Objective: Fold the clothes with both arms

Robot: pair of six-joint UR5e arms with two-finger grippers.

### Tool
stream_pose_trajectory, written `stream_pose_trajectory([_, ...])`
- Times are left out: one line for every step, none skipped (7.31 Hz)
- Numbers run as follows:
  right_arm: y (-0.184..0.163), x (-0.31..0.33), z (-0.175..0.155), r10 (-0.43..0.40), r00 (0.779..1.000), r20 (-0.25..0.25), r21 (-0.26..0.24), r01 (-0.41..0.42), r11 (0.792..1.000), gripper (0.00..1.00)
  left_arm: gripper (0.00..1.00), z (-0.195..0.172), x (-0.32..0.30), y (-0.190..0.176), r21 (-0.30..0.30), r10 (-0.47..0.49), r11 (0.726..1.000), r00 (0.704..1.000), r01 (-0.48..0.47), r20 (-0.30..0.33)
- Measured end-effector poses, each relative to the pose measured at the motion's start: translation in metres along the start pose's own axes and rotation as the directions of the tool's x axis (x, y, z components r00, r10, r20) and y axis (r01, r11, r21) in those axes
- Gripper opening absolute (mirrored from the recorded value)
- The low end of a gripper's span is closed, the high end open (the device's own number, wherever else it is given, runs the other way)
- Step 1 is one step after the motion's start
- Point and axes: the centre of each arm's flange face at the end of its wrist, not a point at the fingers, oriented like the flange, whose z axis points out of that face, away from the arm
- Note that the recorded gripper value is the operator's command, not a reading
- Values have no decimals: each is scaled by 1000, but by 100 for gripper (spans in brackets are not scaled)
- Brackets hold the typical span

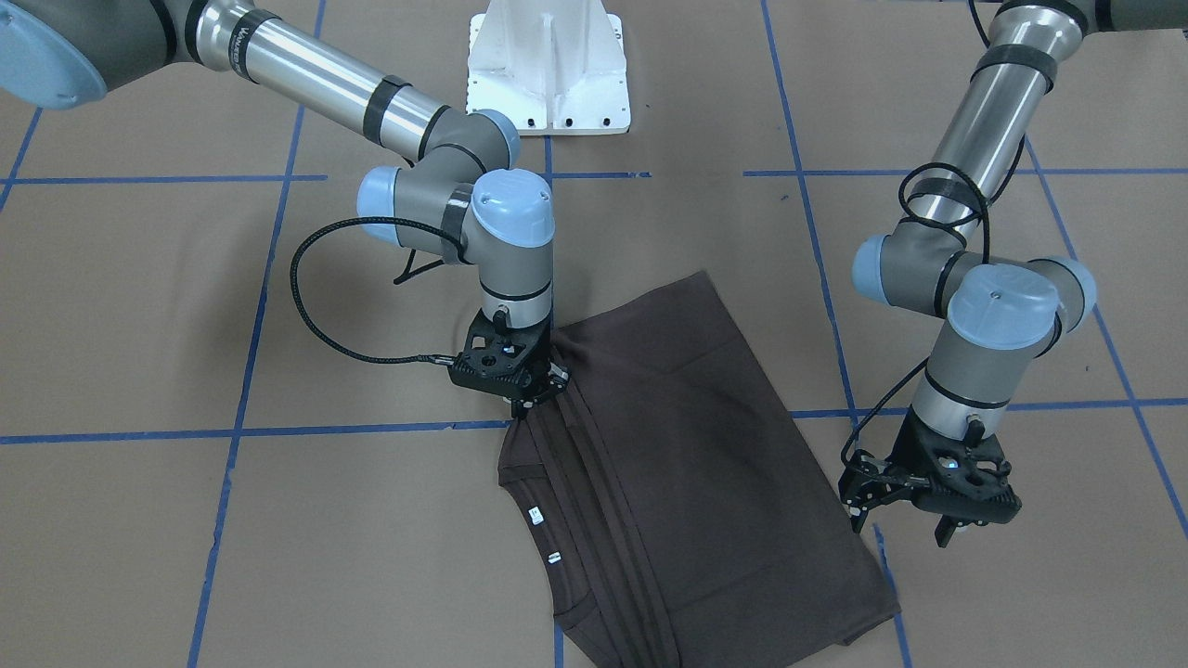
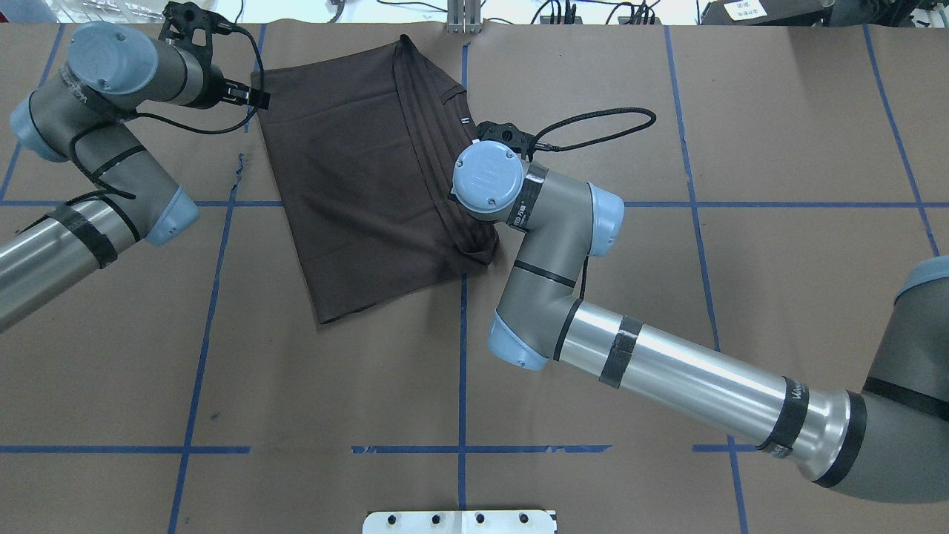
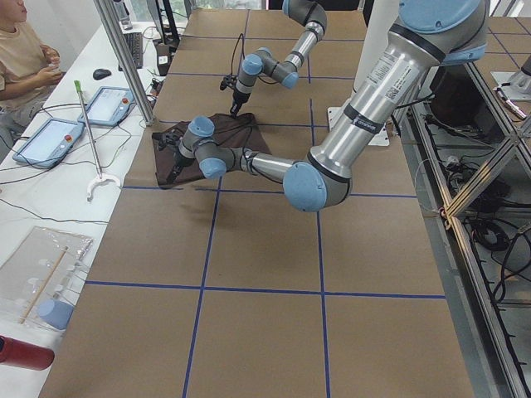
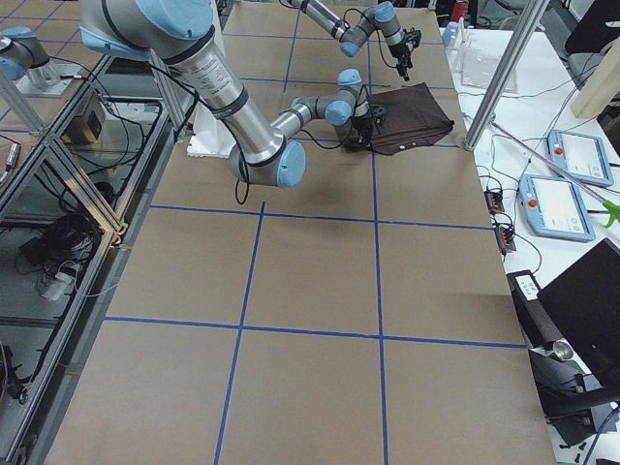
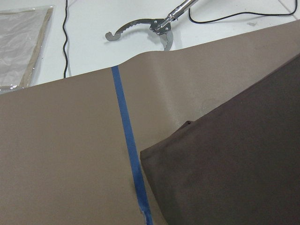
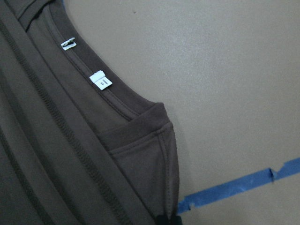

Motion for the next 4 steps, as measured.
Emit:
stream_pose_trajectory([0,1,-8,0,1000,-2,-1,0,1000,0,100,-1,-1,2,0,0,1000,1000,0,0])
stream_pose_trajectory([4,11,-20,0,1000,1,-4,0,1000,0,100,-2,-1,2,2,1,1000,1000,-1,-3])
stream_pose_trajectory([19,33,-36,-8,1000,17,-10,9,1000,0,100,-3,0,2,3,1,1000,1000,-1,-4])
stream_pose_trajectory([49,63,-51,-32,999,31,-12,33,999,0,100,-3,1,2,4,3,1000,1000,-2,-7])
